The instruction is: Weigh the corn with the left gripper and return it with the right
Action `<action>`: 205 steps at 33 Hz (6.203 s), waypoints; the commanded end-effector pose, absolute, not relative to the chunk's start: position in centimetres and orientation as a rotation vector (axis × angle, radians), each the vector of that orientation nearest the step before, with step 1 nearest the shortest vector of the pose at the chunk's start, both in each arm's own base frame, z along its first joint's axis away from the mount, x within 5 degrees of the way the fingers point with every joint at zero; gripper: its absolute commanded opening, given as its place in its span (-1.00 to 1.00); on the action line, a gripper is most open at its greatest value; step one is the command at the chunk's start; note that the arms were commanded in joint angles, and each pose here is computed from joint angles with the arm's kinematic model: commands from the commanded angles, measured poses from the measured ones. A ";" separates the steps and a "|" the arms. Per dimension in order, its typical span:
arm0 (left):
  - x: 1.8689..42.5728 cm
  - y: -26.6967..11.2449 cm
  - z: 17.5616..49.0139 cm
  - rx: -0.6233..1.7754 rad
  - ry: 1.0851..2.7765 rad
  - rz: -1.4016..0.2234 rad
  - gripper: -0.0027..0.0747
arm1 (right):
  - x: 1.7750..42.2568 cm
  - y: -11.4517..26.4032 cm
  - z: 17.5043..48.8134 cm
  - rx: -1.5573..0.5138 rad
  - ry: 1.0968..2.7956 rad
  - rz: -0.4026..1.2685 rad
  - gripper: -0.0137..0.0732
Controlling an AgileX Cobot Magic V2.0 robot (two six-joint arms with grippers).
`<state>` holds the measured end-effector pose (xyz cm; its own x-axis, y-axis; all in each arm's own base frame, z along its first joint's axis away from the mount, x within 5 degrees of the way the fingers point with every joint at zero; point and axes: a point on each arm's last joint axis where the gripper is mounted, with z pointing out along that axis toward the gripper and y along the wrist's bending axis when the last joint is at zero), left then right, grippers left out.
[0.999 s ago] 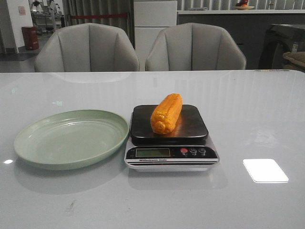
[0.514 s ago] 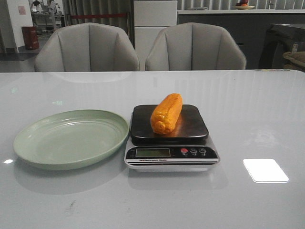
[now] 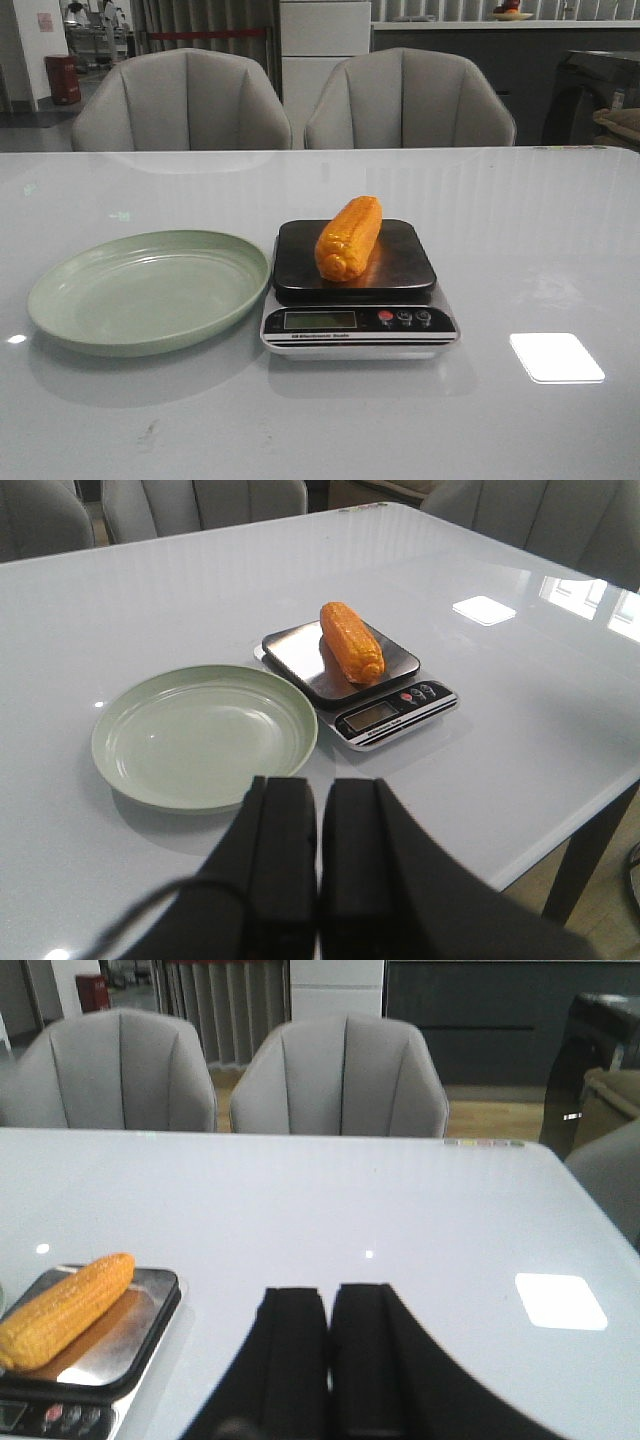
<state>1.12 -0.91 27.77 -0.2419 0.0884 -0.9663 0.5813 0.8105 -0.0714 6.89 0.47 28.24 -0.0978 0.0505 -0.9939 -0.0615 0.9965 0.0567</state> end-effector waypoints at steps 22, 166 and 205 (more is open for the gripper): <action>1.0 -0.9 29.1 0.492 1.692 -0.537 -0.64 | 8.3 1.4 28.6 -0.068 1.801 0.183 0.36; 0.7 -0.7 29.1 0.485 1.666 -0.543 -0.64 | 38.5 23.9 31.1 -0.713 2.750 0.522 0.64; 0.7 -0.7 29.1 0.485 1.666 -0.543 -0.64 | 20.3 7.5 36.1 -0.387 2.120 0.353 0.64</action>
